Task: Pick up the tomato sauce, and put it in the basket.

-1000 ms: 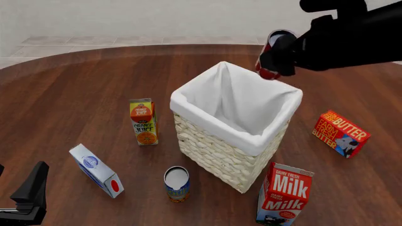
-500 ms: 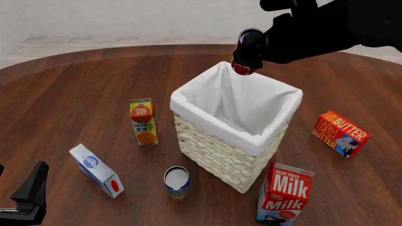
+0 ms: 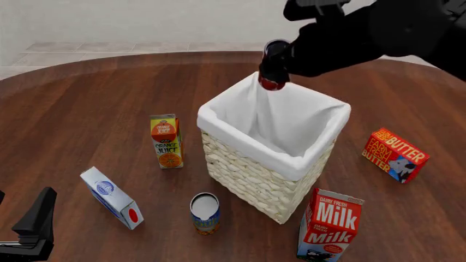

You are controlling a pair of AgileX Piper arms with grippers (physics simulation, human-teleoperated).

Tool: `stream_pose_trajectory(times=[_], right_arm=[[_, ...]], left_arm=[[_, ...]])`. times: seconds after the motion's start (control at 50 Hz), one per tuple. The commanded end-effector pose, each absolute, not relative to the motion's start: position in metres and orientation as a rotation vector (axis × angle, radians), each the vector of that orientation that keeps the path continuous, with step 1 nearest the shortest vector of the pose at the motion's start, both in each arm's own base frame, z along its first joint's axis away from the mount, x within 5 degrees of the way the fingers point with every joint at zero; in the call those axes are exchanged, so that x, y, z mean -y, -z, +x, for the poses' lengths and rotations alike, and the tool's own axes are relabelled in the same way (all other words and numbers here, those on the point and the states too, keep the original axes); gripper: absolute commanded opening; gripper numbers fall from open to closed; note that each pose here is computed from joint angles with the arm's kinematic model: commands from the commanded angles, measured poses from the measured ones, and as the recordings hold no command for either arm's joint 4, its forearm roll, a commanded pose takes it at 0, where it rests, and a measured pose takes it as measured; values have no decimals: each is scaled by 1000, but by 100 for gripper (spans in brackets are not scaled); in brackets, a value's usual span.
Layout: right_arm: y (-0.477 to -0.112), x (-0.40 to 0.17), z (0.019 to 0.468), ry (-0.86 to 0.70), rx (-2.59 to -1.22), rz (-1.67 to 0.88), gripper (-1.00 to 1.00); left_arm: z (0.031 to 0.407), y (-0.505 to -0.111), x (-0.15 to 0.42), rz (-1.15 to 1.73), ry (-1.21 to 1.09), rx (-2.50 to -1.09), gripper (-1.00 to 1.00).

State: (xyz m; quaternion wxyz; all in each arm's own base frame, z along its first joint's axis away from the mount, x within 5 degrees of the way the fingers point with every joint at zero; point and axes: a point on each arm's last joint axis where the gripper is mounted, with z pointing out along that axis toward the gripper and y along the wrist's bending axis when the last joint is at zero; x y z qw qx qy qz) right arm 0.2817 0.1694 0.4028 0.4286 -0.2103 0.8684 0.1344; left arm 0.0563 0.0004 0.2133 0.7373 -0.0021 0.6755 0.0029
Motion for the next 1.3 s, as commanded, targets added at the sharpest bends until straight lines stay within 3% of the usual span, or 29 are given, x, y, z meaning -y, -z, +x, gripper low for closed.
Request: stream_pose_trajectory(times=[0.02, 1.3], right_arm=[[-401, -166, 284, -338, -2193, -488, -100], [-361, -173, 302, -288, -2408, -479, -100]], left_arm=[[56, -213, 0, -1, -4, -1484, 100], [56, -213, 0, -1, -4, -1484, 100]])
